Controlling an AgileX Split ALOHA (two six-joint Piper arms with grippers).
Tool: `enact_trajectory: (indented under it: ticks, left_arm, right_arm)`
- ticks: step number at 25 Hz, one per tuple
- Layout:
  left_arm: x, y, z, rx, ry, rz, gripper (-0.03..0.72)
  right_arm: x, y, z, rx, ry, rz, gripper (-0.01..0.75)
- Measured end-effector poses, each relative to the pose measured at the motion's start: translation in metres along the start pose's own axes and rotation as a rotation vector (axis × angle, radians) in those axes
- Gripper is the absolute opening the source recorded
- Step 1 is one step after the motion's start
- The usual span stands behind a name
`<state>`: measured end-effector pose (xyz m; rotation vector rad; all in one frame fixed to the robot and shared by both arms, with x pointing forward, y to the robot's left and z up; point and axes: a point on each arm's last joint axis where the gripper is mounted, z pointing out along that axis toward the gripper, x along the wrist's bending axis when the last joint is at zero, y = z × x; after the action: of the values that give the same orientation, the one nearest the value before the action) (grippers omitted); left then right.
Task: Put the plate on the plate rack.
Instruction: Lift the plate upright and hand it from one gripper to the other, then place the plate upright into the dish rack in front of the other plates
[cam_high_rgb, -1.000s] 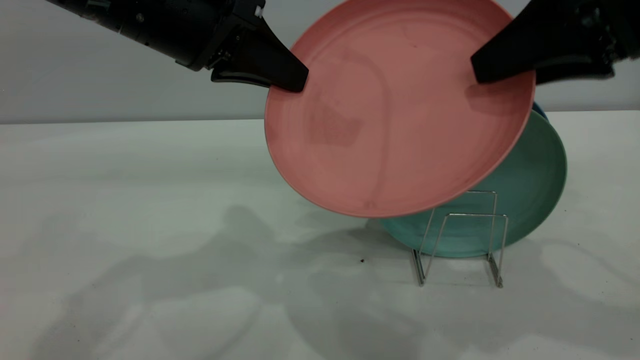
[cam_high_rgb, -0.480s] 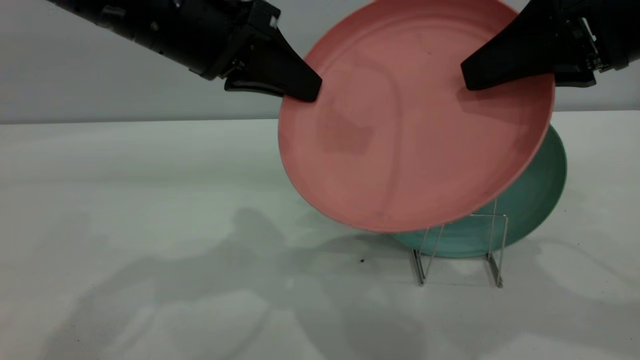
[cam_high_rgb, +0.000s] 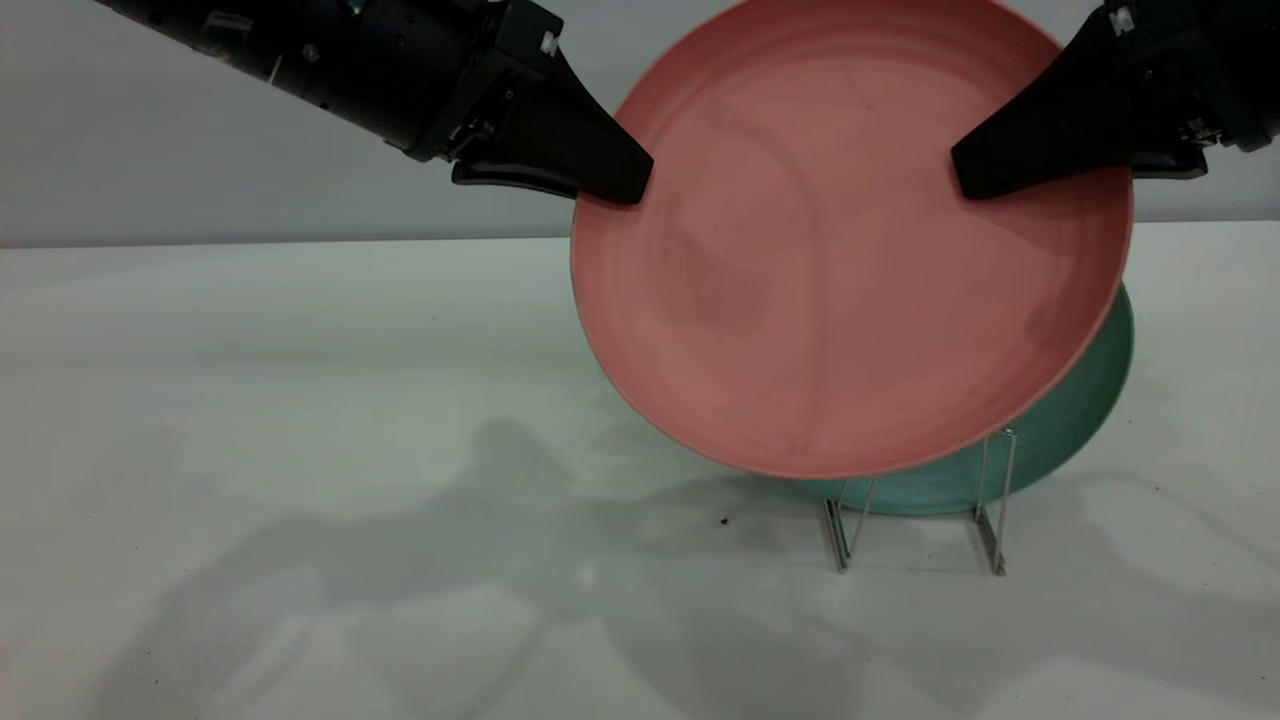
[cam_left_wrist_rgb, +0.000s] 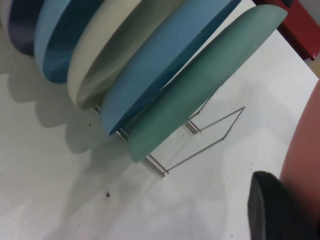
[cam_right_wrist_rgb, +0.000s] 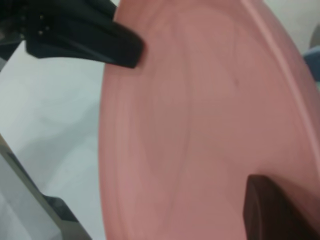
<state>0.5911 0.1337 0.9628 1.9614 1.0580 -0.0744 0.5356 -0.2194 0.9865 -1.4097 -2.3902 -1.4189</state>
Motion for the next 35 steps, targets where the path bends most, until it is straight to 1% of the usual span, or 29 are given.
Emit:
enact_trajectory:
  ticks: [1,4,6,8,10,15,22,27,31,35]
  left_arm:
    - [0.0,0.0,0.0,0.0,-0.001,0.0,0.157]
    - [0.0,0.0,0.0,0.001,-0.002,0.0,0.295]
    - [-0.001,0.0,-0.001,-0.001,-0.002,0.0,0.373]
    - [0.0,0.0,0.0,-0.002,-0.001,-0.004,0.435]
    - [0.0,0.001,-0.001,-0.004,0.002,-0.008,0.465]
    - [-0.004,0.008,-0.012,-0.032,0.014,0.0,0.482]
    - [0.022,0.01,-0.035,-0.059,0.069,-0.07,0.483]
    - [0.032,0.009,-0.043,-0.066,0.076,-0.095,0.483]
    - [0.031,0.009,-0.043,-0.065,0.073,-0.094,0.483]
    - [0.031,0.009,-0.043,-0.063,0.073,-0.092,0.483]
  right_arm:
    - [0.0,0.0,0.0,0.002,-0.005,-0.003,0.094]
    - [-0.002,-0.001,0.0,0.012,-0.022,-0.02,0.09]
    - [-0.004,-0.003,0.0,0.033,-0.041,-0.049,0.09]
    - [-0.006,-0.003,-0.001,0.058,-0.063,-0.089,0.09]
    - [-0.008,-0.004,-0.002,0.081,-0.086,-0.127,0.09]
    - [-0.01,0.007,-0.011,0.09,-0.177,-0.211,0.09]
    - [-0.01,0.018,-0.024,0.073,-0.283,-0.318,0.09]
    - [-0.011,0.017,-0.025,0.105,-0.299,-0.403,0.09]
    - [-0.012,0.016,-0.026,0.119,-0.303,-0.469,0.09]
    - [-0.009,0.02,-0.032,0.106,-0.336,-0.531,0.09]
